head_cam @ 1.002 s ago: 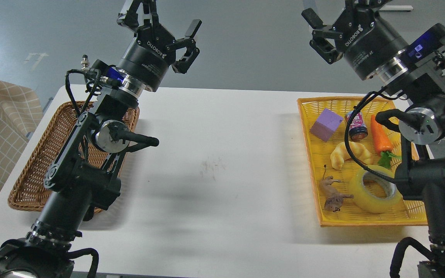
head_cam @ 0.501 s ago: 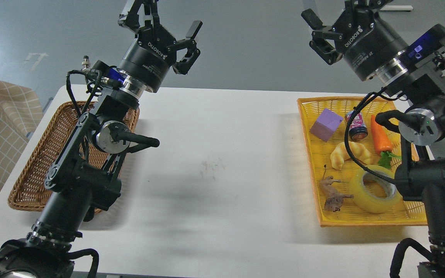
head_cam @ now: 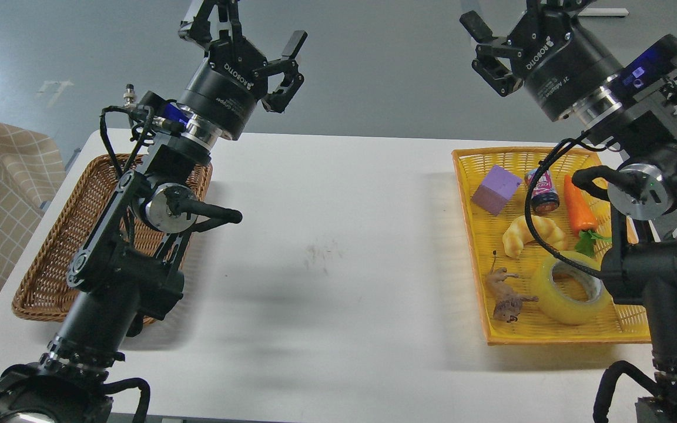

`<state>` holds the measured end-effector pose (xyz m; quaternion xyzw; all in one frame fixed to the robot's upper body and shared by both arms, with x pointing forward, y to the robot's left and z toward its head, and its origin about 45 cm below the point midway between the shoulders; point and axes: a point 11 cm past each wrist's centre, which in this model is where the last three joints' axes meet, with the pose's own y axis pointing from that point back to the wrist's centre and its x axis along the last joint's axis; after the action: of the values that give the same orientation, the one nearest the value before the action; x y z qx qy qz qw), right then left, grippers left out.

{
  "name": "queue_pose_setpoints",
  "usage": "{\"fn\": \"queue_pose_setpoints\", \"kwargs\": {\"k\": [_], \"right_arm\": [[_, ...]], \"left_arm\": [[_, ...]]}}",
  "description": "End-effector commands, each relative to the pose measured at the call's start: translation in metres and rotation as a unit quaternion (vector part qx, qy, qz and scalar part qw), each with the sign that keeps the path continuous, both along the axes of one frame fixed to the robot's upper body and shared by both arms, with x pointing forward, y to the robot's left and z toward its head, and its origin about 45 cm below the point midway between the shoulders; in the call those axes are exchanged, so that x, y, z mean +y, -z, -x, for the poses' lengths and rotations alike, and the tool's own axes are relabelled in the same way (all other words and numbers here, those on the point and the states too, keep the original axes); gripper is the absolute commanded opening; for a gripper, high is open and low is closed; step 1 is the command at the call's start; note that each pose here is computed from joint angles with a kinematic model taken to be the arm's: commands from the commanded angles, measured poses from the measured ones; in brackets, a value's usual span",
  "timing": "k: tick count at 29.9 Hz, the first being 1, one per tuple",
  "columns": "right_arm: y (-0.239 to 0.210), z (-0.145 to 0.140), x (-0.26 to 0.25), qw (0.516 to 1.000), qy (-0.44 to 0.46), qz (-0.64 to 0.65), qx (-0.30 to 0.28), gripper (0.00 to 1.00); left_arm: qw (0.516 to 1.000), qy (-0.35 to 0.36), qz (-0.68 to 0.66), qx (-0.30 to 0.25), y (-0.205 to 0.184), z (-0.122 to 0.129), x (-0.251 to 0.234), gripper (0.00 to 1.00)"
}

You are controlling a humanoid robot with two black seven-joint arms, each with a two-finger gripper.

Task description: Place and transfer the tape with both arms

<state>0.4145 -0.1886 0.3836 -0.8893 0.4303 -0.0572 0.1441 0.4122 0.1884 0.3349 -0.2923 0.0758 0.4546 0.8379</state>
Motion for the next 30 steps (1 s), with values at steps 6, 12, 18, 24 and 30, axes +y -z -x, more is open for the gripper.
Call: {"fn": "queue_pose_setpoints", "kwargs": {"k": [6,12,18,24,30], "right_arm": [[0.001,0.000,0.001,1.000,-0.001,0.001,0.002,1.00],[0.001,-0.001,0.001,1.000,0.000,0.004,0.001,1.00],[0.004,-0.004,0.001,0.997,0.029,0.067,-0.015,1.00],[0.002,-0.001,0.005,0.993,0.039,0.103,-0.030,1.00],[0.029,-0.005,-0.009,0.945,0.083,0.313,-0.053,1.00]], "left_arm": [[1.000,-0.001,0.002,-0.001,0.000,0.000,0.000,0.98],[1.000,0.000,0.000,0.000,0.000,0.000,0.000,0.98],[1.000,0.001,-0.002,-0.002,-0.002,0.000,-0.001,0.98],[1.000,0.001,-0.003,0.000,0.000,0.000,-0.001,0.98],[1.000,0.001,-0.003,0.001,0.002,0.001,0.000,0.98]]}}
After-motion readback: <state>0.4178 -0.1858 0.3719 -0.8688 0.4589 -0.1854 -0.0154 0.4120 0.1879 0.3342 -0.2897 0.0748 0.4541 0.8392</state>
